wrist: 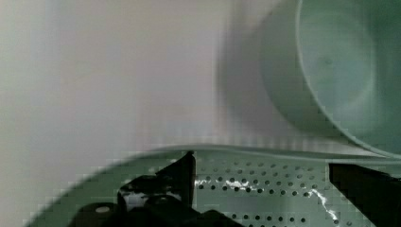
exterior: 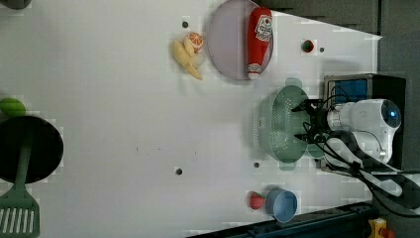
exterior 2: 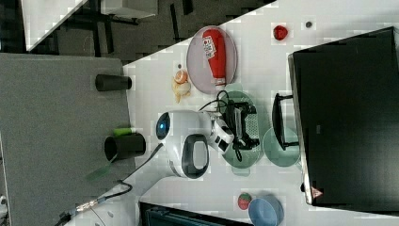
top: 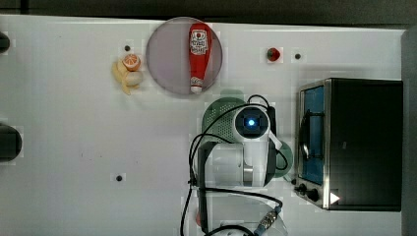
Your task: Drag strainer left to right.
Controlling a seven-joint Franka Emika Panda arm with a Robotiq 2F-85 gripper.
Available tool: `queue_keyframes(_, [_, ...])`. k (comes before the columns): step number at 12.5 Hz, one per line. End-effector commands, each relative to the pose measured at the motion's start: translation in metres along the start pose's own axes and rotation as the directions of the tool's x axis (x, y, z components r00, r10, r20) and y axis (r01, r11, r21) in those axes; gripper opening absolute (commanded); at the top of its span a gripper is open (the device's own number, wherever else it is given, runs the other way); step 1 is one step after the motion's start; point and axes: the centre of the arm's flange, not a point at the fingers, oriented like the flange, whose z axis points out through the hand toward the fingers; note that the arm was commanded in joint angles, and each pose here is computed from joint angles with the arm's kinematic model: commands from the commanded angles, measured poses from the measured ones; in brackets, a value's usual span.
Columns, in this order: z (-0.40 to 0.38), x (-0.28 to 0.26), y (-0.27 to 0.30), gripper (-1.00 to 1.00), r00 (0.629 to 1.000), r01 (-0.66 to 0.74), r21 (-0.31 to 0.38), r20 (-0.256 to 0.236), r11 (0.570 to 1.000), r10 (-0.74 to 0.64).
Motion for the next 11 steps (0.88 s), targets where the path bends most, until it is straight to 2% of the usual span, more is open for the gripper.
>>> queue_keyframes(1, [-0.027,-0.014,-0.003,1.00,0.990,0.143,0.046,0.000,0.989,-0.144])
queue_keyframes(2, [-0.041,-0.023,-0.002,1.00,0.962,0.271,0.057,-0.004,0.961,-0.271])
queue_keyframes(3, [-0.062,-0.028,-0.004,1.00,0.919,0.394,0.087,-0.024,0.915,-0.394])
queue_keyframes(5, [-0.114,-0.027,-0.007,1.00,0.826,0.564,0.138,-0.087,0.814,-0.557])
queue_keyframes(6, [-0.140,-0.025,-0.006,1.00,0.809,0.588,0.147,-0.104,0.795,-0.579])
queue_keyframes(8, [-0.196,-0.023,0.003,1.00,0.814,0.581,0.155,-0.110,0.799,-0.570])
queue_keyframes(11, [-0.282,-0.034,0.030,1.00,0.816,0.578,0.135,-0.081,0.805,-0.572])
